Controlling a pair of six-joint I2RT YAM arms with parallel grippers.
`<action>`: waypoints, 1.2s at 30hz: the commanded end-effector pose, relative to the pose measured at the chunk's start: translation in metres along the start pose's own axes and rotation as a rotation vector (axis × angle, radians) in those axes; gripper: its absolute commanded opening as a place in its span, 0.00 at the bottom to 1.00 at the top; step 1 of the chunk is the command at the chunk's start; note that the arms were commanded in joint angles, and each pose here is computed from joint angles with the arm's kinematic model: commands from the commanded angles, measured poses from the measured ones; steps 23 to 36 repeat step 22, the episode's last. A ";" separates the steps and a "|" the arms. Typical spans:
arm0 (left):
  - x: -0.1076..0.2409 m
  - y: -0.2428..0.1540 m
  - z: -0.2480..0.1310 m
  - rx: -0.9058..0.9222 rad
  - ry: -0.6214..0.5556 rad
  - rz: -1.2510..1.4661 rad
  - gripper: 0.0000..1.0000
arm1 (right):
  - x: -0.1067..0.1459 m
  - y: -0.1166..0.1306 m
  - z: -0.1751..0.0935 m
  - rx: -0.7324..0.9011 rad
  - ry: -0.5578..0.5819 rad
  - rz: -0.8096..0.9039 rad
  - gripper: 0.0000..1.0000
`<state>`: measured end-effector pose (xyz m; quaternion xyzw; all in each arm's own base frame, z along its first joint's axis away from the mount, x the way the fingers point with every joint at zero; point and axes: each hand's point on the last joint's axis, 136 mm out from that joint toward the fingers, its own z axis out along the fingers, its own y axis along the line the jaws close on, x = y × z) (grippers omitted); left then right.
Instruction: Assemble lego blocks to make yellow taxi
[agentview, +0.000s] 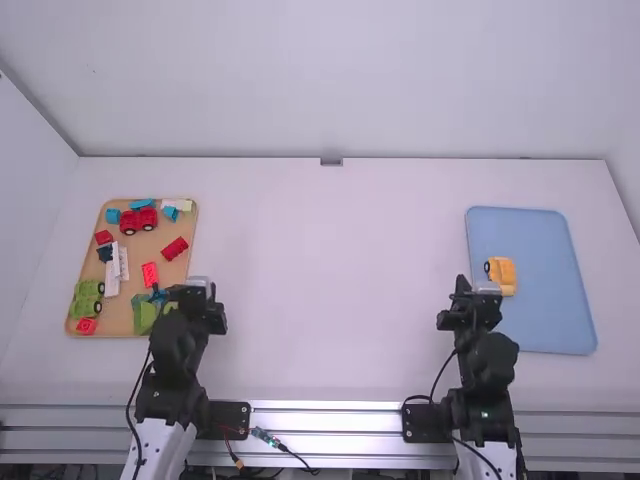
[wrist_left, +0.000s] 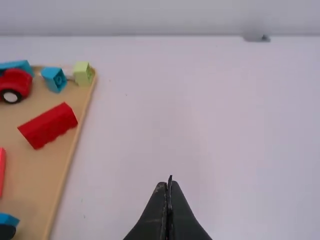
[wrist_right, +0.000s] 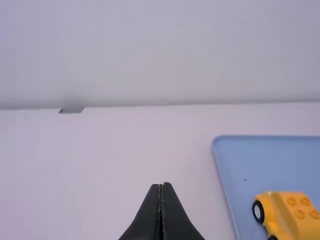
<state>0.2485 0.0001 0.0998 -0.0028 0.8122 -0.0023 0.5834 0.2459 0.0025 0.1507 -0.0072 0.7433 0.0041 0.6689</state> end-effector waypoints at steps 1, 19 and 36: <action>-0.003 0.000 -0.002 0.000 -0.025 0.007 0.00 | 0.003 0.000 0.000 0.000 0.000 0.005 0.00; -0.044 0.000 -0.018 0.000 -0.220 0.007 0.00 | 0.003 0.000 0.000 0.000 0.000 0.005 0.00; -0.044 0.000 -0.018 0.000 -0.220 0.007 0.00 | 0.003 0.000 0.000 0.000 0.000 0.005 0.00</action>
